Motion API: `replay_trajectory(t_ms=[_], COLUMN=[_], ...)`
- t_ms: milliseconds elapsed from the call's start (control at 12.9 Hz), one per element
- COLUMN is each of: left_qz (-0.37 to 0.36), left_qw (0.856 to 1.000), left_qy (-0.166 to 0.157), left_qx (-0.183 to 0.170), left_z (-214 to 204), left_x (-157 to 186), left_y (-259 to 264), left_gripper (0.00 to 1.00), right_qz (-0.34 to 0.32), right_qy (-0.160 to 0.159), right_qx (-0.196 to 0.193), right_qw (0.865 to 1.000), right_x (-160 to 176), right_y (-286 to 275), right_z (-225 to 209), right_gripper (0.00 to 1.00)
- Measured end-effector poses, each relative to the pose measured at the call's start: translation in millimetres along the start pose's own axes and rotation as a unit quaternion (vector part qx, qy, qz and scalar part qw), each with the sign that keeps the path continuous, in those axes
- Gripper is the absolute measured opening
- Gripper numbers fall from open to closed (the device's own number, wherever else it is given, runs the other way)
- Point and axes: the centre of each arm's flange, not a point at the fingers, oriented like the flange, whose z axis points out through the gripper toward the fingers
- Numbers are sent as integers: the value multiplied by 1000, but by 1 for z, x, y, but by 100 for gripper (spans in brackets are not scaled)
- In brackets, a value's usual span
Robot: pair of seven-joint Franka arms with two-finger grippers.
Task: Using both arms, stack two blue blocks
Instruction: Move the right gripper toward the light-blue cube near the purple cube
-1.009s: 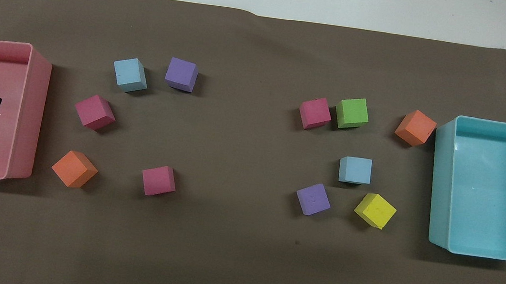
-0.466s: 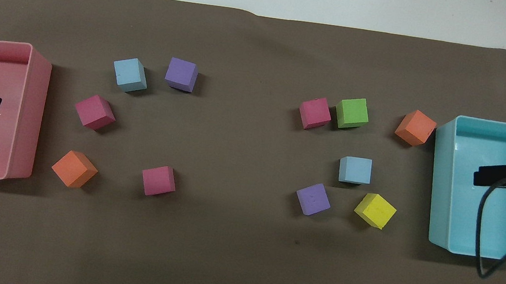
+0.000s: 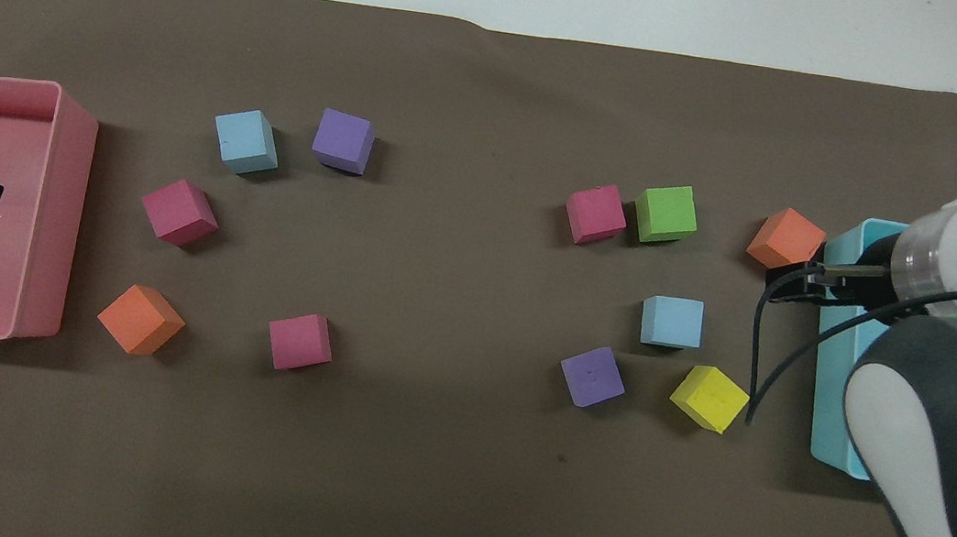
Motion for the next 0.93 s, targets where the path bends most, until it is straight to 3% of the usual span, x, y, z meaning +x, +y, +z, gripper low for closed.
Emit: replay_trajectory(t_ms=[388, 931], left_qz=[0, 0], left_qw=[1000, 1000], left_qy=[0, 0], left_qx=[0, 0], left_z=[0, 0], left_x=[0, 0], left_y=[0, 0], left_gripper=[100, 100], right_qz=[3, -17], right_qy=[6, 10], right_qx=[8, 9], right_qw=[1000, 1000], right_x=[0, -6], right_y=[-22, -46], right_z=[75, 138], right_gripper=[100, 100])
